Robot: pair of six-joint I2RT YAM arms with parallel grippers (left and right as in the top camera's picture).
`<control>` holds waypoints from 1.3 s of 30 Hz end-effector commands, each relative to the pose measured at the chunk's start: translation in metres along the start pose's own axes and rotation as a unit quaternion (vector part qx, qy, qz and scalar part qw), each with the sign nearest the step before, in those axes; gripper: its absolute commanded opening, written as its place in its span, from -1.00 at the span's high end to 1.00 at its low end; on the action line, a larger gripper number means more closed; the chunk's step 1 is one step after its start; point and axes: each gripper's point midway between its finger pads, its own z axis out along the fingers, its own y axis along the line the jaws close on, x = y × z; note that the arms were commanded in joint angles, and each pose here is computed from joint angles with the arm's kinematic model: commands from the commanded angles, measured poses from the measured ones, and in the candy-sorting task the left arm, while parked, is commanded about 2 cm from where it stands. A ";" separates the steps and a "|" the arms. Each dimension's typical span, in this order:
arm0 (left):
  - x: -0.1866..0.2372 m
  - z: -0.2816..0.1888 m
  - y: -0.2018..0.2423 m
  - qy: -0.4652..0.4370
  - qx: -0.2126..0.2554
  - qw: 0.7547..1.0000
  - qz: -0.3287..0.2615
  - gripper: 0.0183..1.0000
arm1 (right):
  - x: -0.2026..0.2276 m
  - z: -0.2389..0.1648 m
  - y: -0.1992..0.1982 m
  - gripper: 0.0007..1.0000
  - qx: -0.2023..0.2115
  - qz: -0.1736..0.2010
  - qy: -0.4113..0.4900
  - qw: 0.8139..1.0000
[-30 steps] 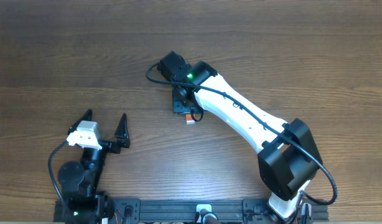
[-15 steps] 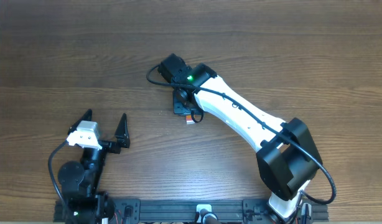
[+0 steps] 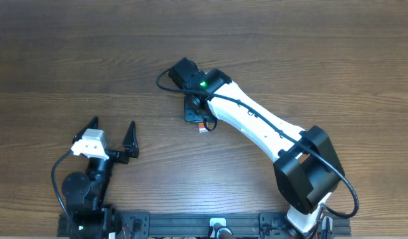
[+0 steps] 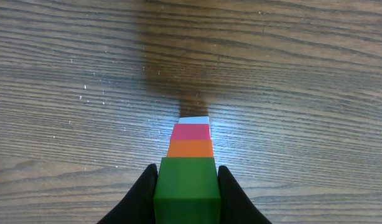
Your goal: Stack Cubes
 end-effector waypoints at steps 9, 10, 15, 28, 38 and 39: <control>0.002 0.000 -0.001 0.001 0.004 1.000 0.005 -1.00 | 0.004 0.004 -0.001 -0.04 0.006 0.002 0.001 1.000; 0.002 0.000 -0.001 0.001 0.004 1.000 0.005 -0.99 | 0.004 0.004 -0.001 -0.07 0.006 0.002 0.001 1.000; 0.002 0.000 -0.001 0.001 0.004 1.000 0.005 -1.00 | -0.004 -0.003 0.001 -0.26 0.000 -0.008 -0.007 1.000; 0.002 0.000 -0.001 0.001 0.004 1.000 0.005 -1.00 | -0.076 -0.036 -0.016 -0.34 0.022 -0.032 -0.030 0.999; 0.002 0.000 -0.001 0.001 0.004 1.000 0.005 -1.00 | -0.086 0.041 -0.017 -0.31 0.036 -0.024 0.029 0.999; 0.002 0.000 -0.001 0.001 0.004 1.000 0.005 -1.00 | -0.087 0.047 -0.018 -0.31 0.036 -0.022 0.031 0.999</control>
